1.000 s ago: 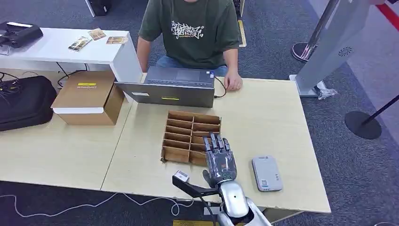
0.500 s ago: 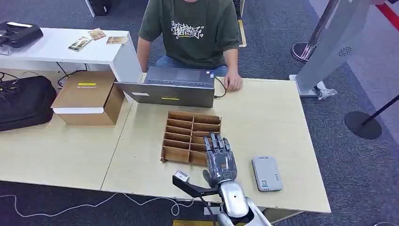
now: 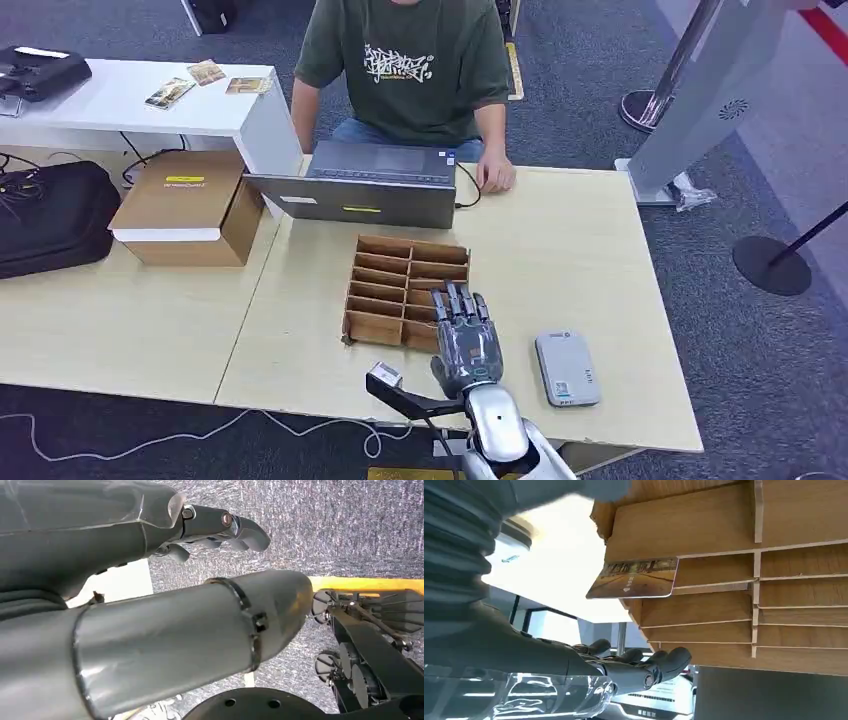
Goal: Pass the card to the sensor for recognition and then transmit it.
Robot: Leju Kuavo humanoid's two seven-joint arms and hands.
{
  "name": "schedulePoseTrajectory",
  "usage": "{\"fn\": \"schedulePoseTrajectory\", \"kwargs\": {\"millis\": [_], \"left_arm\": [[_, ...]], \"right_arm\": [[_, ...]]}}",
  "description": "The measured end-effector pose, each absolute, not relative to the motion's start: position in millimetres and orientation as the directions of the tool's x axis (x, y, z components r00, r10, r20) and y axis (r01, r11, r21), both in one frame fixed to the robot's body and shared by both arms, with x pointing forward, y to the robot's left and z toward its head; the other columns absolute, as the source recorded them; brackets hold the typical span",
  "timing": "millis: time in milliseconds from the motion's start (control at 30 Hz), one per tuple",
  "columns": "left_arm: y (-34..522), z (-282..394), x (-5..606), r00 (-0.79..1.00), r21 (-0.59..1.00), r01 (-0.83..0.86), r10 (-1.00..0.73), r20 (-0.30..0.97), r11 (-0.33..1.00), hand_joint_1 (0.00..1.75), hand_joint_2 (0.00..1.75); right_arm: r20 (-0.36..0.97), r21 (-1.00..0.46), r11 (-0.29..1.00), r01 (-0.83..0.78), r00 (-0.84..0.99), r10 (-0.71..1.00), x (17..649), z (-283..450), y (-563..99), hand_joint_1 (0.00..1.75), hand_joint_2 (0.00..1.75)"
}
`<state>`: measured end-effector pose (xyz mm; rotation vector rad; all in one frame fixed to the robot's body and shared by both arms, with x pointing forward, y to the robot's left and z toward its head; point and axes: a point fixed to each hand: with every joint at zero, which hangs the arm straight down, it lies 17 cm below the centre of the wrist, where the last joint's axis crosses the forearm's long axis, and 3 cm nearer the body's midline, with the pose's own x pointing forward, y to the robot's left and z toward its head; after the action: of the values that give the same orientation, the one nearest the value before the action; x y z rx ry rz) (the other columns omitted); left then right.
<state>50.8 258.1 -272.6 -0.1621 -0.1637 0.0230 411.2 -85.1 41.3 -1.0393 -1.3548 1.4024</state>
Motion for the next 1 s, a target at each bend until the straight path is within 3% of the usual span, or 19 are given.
{"fn": "schedulePoseTrajectory", "kwargs": {"millis": [133,200,733,1000], "left_arm": [[258.0,-272.6,50.9,0.986,-0.163,-0.011,0.038,0.16,0.987,0.0,0.0],[257.9,-272.5,51.0,0.986,-0.164,-0.012,0.038,0.16,0.986,0.0,0.0],[258.0,-272.5,51.2,0.986,-0.164,-0.016,0.043,0.161,0.986,0.0,0.0],[258.1,-272.5,51.2,0.986,-0.164,-0.017,0.044,0.16,0.986,0.0,0.0]], "right_arm": [[0.016,-0.999,0.004,-0.051,-0.244,0.97,411.3,41.2,-84.7,1.52,1.75],[0.017,-0.999,0.005,-0.052,-0.245,0.969,411.1,41.2,-84.0,1.33,1.75],[0.023,-0.999,0.013,-0.045,-0.238,0.971,415.5,45.6,-85.3,1.36,1.75],[0.028,-0.999,0.017,-0.045,-0.236,0.971,416.2,45.9,-86.0,1.29,1.75]]}}
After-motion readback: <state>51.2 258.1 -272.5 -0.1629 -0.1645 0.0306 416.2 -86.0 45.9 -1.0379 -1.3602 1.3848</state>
